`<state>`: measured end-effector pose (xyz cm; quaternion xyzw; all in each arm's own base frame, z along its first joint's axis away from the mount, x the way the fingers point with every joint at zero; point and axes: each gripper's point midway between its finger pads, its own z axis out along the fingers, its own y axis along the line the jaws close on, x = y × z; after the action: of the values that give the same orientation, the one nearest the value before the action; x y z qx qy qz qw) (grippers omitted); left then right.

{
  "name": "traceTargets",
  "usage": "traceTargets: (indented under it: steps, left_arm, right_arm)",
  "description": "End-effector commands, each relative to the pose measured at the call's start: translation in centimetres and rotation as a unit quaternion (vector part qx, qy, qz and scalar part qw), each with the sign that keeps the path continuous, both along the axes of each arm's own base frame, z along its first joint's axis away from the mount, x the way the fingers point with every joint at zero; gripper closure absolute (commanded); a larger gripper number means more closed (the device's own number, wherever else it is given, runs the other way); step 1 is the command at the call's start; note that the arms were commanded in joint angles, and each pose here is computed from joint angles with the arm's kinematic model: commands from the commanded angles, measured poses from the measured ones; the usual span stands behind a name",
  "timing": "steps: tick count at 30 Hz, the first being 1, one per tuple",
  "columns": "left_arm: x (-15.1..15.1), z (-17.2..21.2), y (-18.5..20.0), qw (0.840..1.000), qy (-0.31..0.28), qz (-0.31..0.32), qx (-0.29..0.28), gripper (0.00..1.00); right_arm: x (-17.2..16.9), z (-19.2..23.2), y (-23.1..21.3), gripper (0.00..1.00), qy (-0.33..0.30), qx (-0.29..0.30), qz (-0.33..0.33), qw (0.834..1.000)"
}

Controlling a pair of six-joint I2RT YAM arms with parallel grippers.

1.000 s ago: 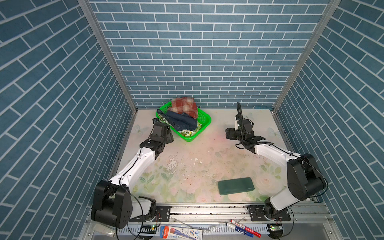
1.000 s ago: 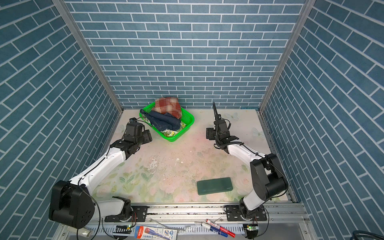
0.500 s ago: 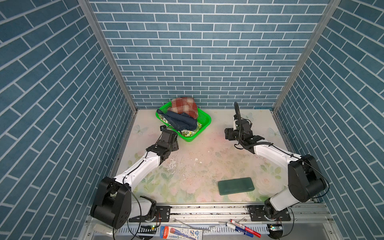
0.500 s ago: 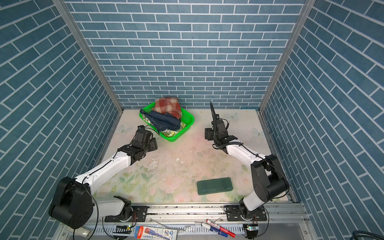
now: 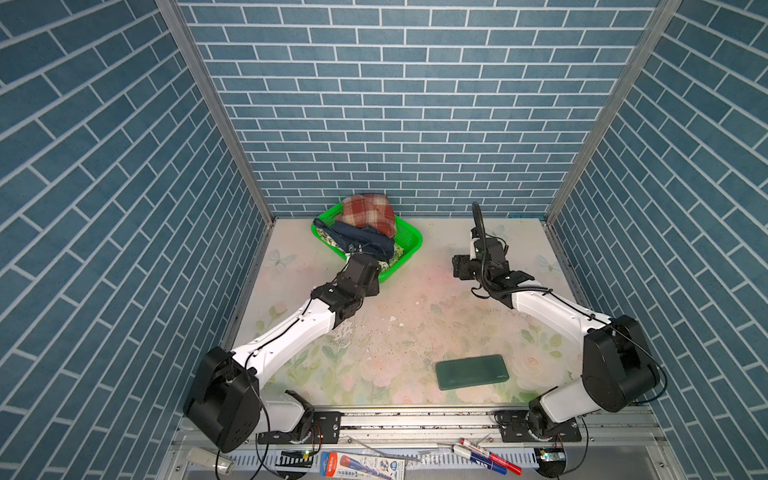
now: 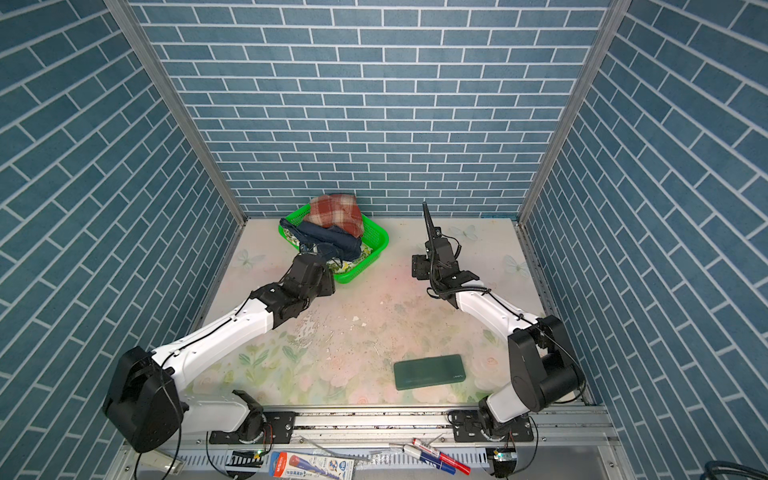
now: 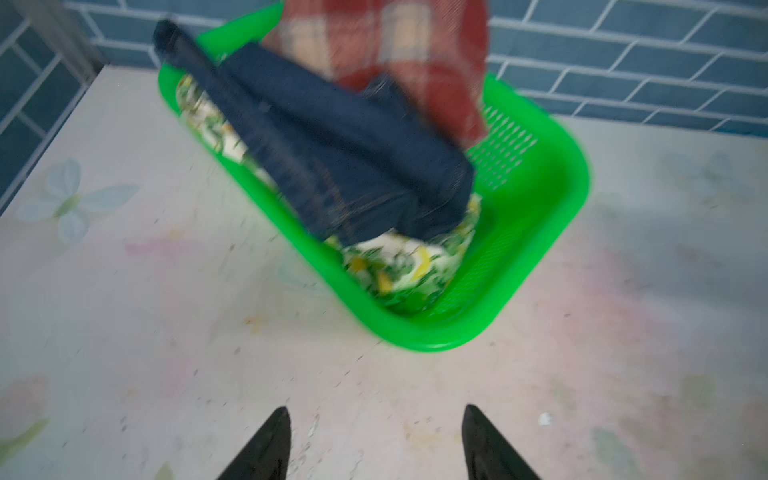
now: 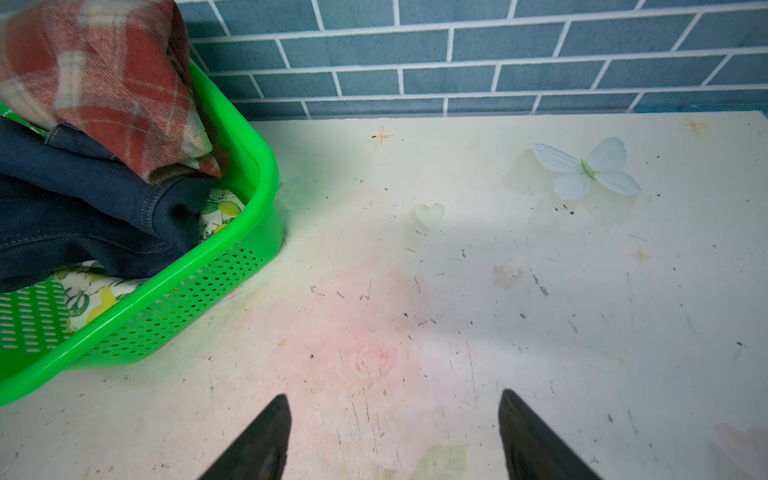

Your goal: Fold and stack the skirts

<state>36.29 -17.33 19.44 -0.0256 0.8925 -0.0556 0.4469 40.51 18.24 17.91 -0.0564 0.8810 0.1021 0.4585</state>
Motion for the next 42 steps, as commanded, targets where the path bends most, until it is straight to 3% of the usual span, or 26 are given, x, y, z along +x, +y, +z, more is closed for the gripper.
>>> traceTargets:
  steps: [1,6,12,17,25,32,42]
  left_arm:
    - [1.6,-0.3,-3.4,0.999,0.004,-0.034,0.032,0.34]
    - [4.2,-3.1,-7.7,0.996,0.035,-0.063,0.045,0.34]
    - [6.1,-5.9,-7.6,0.996,0.056,-0.045,0.058,0.33]
    - [7.3,-7.2,-4.9,0.997,0.07,-0.015,-0.013,0.33]
    - [8.0,-10.5,-1.1,0.99,0.129,0.014,-0.062,0.33]
    - [7.3,-11.1,5.3,0.985,0.158,0.066,-0.033,0.33]
    - [5.6,-9.7,14.4,0.976,0.154,0.151,-0.007,0.32]
  right_arm:
    - [-1.1,2.2,-2.7,0.22,-0.014,0.029,-0.043,0.999]
    - [-2.1,3.1,-5.3,0.22,-0.017,0.039,-0.065,0.997]
    - [-2.8,3.1,-5.6,0.22,-0.012,0.032,-0.058,0.998]
    - [-2.8,2.7,-5.3,0.22,-0.007,0.029,-0.049,0.998]
    - [-2.8,2.6,-4.4,0.22,-0.005,0.027,-0.033,0.999]
    - [-3.1,2.4,-3.9,0.22,-0.005,0.015,-0.022,1.0]
    - [-3.1,2.4,-3.8,0.22,-0.007,0.009,-0.016,1.0]
